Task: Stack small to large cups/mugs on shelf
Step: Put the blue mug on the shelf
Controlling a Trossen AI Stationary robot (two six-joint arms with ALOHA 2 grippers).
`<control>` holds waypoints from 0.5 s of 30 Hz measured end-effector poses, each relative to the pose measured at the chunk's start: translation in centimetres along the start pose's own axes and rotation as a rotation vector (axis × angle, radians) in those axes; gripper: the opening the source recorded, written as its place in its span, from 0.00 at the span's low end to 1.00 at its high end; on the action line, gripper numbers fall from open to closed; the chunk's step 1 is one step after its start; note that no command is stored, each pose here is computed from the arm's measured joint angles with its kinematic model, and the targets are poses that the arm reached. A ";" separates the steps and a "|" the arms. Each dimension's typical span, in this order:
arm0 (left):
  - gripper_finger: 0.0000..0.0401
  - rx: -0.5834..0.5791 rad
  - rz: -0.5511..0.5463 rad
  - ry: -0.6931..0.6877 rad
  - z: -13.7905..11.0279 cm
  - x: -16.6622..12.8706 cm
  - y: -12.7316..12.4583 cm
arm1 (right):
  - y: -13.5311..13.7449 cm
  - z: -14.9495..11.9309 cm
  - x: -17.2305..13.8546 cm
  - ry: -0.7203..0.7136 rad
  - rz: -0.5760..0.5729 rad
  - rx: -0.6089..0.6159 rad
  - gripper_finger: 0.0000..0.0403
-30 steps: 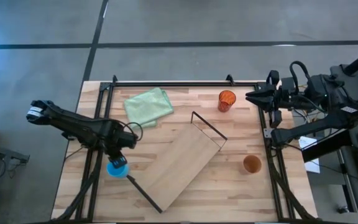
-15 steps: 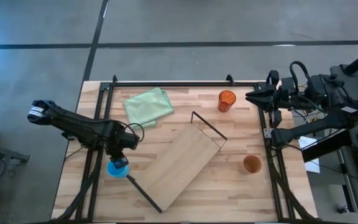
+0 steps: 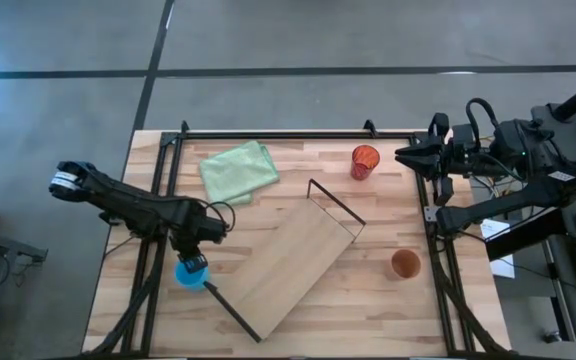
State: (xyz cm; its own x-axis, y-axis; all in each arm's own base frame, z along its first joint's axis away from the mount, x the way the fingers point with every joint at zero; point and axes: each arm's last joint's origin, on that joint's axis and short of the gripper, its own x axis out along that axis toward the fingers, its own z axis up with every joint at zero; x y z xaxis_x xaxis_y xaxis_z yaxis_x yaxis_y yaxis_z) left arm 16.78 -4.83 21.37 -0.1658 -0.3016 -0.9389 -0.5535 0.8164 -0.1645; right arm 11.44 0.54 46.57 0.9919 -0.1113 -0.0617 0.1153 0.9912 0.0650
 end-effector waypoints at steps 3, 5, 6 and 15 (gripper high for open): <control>0.22 0.006 -0.017 -0.010 -0.1 -0.3 -0.1 | 0.0 0.0 0.0 0.000 0.000 0.000 0.13; 0.22 0.007 -0.022 -0.014 -0.1 -0.4 -0.1 | 0.0 0.0 0.0 -0.001 0.000 0.000 0.13; 0.22 0.008 -0.023 -0.015 -0.1 -0.4 -0.1 | 0.0 0.0 0.0 0.000 0.000 0.000 0.13; 0.22 0.011 -0.034 -0.015 0.0 -0.3 -0.2 | 0.0 0.0 0.0 0.000 0.000 0.000 0.13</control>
State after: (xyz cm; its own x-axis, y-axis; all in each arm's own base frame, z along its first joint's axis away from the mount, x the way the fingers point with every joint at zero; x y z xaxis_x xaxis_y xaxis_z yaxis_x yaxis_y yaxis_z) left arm 16.96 -4.91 21.65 -0.1353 -0.3219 -0.9371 -0.5499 0.8111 -0.1992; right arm 11.47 0.54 46.57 0.9919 -0.1113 -0.0617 0.1153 0.9912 0.0650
